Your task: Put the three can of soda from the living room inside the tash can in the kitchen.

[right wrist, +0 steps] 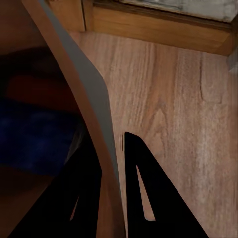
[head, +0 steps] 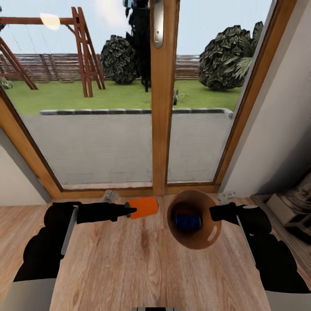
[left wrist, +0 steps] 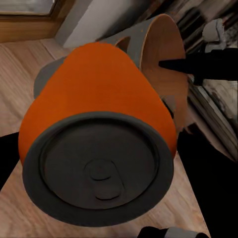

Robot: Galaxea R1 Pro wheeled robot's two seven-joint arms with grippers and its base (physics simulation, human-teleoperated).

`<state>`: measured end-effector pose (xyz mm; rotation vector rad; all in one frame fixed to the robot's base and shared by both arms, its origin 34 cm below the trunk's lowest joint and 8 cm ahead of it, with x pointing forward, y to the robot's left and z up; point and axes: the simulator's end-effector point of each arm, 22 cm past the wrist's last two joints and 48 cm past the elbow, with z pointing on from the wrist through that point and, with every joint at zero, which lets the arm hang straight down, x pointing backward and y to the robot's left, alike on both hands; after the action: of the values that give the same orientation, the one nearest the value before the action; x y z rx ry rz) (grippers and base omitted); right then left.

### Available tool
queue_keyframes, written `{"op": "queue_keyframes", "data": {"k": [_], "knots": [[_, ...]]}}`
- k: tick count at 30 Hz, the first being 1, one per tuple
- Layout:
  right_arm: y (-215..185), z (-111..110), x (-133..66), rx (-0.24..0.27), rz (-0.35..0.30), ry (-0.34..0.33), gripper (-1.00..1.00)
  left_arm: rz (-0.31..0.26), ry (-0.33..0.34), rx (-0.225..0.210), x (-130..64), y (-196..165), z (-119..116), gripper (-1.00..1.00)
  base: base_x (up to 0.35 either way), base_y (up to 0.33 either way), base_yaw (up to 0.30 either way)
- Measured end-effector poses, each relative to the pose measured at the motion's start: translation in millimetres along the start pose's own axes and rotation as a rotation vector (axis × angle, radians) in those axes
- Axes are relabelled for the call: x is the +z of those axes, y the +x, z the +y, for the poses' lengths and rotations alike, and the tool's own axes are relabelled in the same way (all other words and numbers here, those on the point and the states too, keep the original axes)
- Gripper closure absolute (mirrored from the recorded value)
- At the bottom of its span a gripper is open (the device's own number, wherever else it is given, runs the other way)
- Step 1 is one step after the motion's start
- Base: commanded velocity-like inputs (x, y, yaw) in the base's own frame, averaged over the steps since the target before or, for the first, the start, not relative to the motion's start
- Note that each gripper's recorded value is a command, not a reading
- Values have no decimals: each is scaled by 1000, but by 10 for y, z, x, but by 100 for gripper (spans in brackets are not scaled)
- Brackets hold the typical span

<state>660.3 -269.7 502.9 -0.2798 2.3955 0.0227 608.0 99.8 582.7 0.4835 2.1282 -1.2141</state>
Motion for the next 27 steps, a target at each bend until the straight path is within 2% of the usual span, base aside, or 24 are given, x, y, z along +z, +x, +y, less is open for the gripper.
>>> {"op": "queue_keyframes", "data": {"k": [5,11,14,19,21,24,27], "knots": [[-42,119,-51,-16,-4,-23,100,-16,96,58,-92,-121,-377,100,0,0,0],[-39,68,-47,-31,14,0,100,-22,192,108,-175,-188,-753,100,0,0,0],[-61,78,-44,-24,21,-9,100,-23,255,137,-236,-211,-981,100,0,0,0],[-115,129,-85,-25,15,-12,100,-20,316,165,-304,-217,-1219,100,0,0,0],[-135,206,-97,-28,13,-24,100,-3,340,178,-274,-183,-1331,100,0,0,0],[-190,312,-128,-33,3,-31,100,52,364,208,-150,-60,-1505,100,0,0,0],[-221,350,-131,-45,-2,-12,100,86,339,225,-37,20,-1517,100,0,0,0]]}}
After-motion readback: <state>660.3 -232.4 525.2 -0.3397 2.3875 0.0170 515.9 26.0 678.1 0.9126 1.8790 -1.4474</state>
